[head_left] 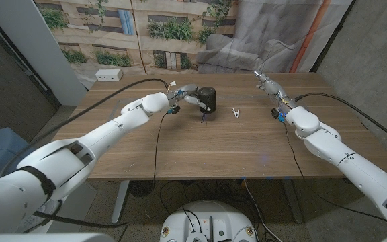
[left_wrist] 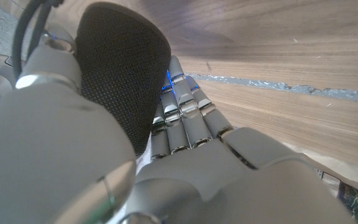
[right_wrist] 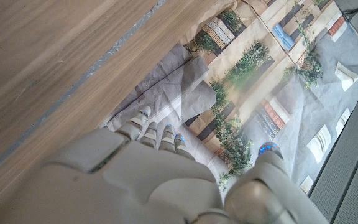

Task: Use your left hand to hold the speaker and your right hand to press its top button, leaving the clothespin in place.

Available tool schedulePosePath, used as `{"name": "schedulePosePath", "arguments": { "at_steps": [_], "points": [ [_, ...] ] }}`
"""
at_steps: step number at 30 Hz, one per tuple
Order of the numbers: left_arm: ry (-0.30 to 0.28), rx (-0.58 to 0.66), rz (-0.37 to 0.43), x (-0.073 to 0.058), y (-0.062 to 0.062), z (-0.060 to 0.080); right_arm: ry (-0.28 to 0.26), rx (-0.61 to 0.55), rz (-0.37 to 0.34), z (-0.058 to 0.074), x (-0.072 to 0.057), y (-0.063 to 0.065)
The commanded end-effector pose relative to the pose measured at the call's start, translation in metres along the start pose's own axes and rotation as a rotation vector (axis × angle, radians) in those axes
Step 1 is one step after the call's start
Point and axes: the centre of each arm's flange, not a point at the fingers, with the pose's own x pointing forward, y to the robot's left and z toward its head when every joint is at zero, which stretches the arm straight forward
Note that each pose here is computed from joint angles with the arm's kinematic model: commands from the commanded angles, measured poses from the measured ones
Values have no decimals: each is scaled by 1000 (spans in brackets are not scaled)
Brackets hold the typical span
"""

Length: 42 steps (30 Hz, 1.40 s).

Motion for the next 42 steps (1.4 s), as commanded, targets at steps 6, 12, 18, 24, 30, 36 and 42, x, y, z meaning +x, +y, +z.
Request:
{"name": "schedulePosePath", "arguments": {
  "at_steps": [6, 12, 18, 24, 30, 36, 42],
  "points": [
    [-30, 59, 39, 6, -26, -7, 1, 215, -84, -24, -3, 0],
    [-33, 96, 46, 11, -33, -10, 6, 247, -99, -28, -3, 0],
    [-46, 121, 77, 15, -37, -10, 18, 247, -101, -31, -3, 0],
    [-41, 137, 99, 15, -39, -11, 23, 252, -113, -35, -3, 1],
    [-19, 144, 100, 14, -43, -14, 36, 257, -119, -40, -3, 2],
    [-5, 144, 83, 15, -48, -17, 46, 263, -123, -44, -3, 2],
    [9, 136, 78, 15, -53, -20, 55, 265, -128, -48, -4, 2]
  ]
}}
